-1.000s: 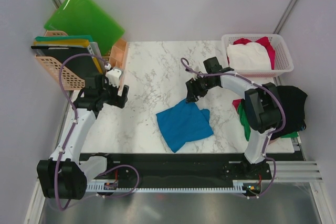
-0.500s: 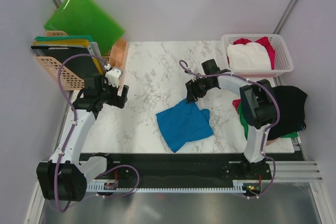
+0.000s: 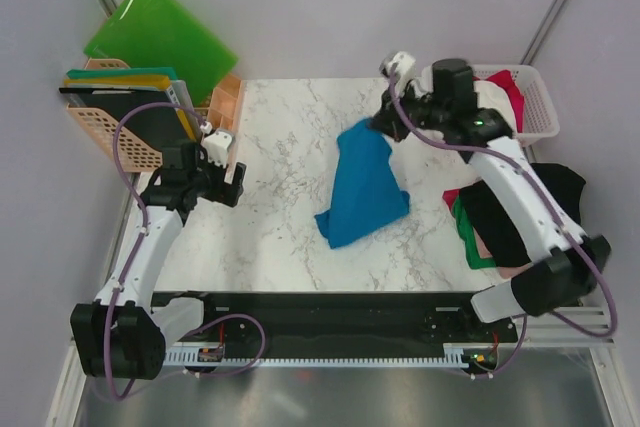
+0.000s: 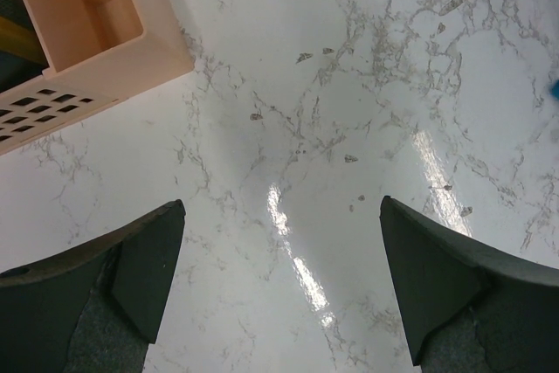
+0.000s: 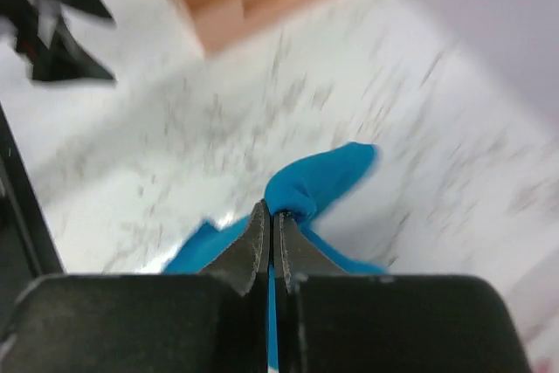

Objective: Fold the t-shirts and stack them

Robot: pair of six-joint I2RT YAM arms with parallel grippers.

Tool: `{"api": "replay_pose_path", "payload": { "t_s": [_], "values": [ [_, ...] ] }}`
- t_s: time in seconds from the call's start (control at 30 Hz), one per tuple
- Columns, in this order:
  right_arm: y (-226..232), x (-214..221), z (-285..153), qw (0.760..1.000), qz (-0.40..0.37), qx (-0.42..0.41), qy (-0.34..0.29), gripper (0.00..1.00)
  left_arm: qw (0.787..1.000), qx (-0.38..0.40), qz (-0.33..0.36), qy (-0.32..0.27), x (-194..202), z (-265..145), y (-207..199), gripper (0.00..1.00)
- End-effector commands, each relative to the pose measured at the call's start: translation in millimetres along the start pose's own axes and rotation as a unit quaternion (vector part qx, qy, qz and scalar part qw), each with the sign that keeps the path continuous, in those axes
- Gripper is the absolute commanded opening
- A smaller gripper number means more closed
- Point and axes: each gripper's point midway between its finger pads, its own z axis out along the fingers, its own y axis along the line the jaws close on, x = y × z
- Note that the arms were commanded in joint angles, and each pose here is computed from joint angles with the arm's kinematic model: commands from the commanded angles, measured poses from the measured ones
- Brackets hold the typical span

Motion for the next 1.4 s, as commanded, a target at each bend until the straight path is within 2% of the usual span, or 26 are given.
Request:
{"api": "replay_pose_path", "payload": {
  "t_s": [0.0, 0.07, 0.17, 0.97, 1.17, 1.37],
  "values": [
    [58, -143, -120, 0.972, -0.127, 0.035, -0.194, 0.00, 1.000, 0.011, 0.013, -0.009, -8, 2, -2, 1.00],
    [82, -165, -158, 0.958, -0.155, 0.040, -0.238, 0.00, 1.000, 0.011, 0.014, -0.009, -7, 2, -3, 1.00],
    [105, -173, -186, 0.949, -0.167, 0.030, -0.265, 0.00, 1.000, 0.009, 0.014, -0.009, -6, 1, -3, 1.00],
    [127, -183, -212, 0.941, -0.187, 0.018, -0.283, 0.00, 1.000, 0.003, 0.012, -0.017, -10, -5, -2, 1.00],
    [120, -172, -192, 0.946, -0.173, 0.004, -0.275, 0.00, 1.000, 0.001, 0.012, -0.020, -11, -9, -2, 1.00],
    [74, -126, -126, 0.966, -0.142, 0.016, -0.214, 0.00, 1.000, -0.002, 0.014, -0.022, -10, -12, -2, 1.00]
  ]
}}
